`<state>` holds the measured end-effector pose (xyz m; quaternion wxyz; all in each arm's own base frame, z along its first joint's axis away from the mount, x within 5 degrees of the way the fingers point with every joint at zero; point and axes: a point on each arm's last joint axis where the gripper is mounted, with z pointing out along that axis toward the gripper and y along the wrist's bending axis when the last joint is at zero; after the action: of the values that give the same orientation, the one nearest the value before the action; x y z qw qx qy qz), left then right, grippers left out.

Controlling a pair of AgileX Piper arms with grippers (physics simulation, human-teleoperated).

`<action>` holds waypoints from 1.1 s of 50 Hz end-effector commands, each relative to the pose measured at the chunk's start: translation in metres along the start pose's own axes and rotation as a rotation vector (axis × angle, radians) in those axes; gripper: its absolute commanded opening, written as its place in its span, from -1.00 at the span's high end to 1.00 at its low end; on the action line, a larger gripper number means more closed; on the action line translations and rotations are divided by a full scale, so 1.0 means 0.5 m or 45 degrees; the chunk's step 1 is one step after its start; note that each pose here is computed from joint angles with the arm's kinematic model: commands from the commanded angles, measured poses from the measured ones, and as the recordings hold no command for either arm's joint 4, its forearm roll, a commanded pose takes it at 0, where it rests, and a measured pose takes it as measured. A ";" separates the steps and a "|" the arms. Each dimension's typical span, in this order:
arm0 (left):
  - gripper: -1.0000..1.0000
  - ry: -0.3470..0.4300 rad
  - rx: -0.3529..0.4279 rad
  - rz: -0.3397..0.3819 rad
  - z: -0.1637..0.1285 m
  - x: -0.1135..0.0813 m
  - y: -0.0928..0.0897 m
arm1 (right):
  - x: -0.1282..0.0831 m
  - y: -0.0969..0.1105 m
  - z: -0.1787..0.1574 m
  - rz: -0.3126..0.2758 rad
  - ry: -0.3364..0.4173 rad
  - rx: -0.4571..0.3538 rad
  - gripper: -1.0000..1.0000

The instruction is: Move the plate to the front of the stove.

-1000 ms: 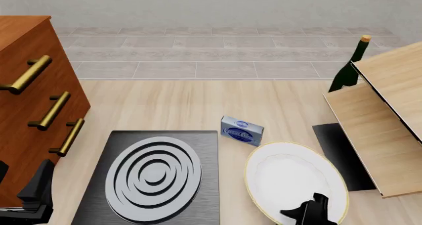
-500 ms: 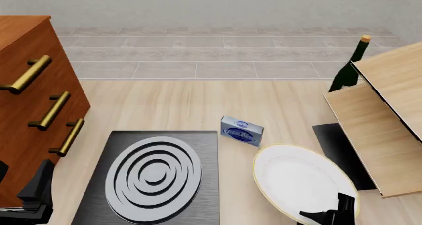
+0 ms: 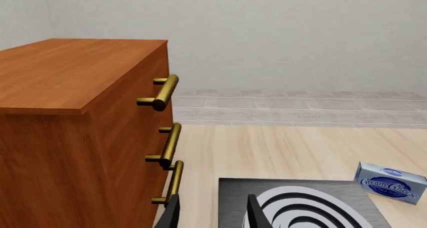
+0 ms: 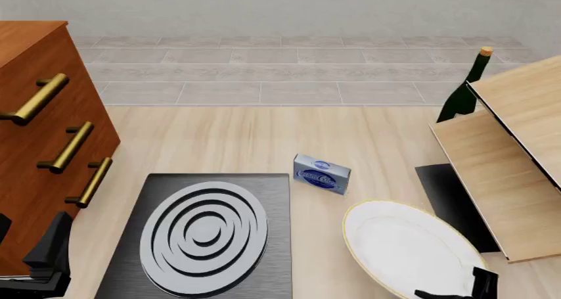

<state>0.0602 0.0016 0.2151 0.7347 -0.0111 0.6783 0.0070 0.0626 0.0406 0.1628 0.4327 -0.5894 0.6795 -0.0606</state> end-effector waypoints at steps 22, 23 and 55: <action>-1.00 0.000 0.000 0.000 0.000 0.000 0.000 | -0.024 -0.008 -0.053 -0.155 -0.213 0.081 1.00; -1.00 0.000 0.000 0.000 0.000 0.000 0.000 | -0.027 -0.009 -0.052 -0.161 -0.221 0.076 1.00; -1.00 0.000 0.000 0.000 0.000 0.000 0.000 | -0.017 0.003 -0.057 -0.303 -0.293 0.150 1.00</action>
<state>0.0602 0.0016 0.2151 0.7347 -0.0111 0.6783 0.0070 0.0450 0.0392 0.1845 0.5191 -0.6396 0.5626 -0.0700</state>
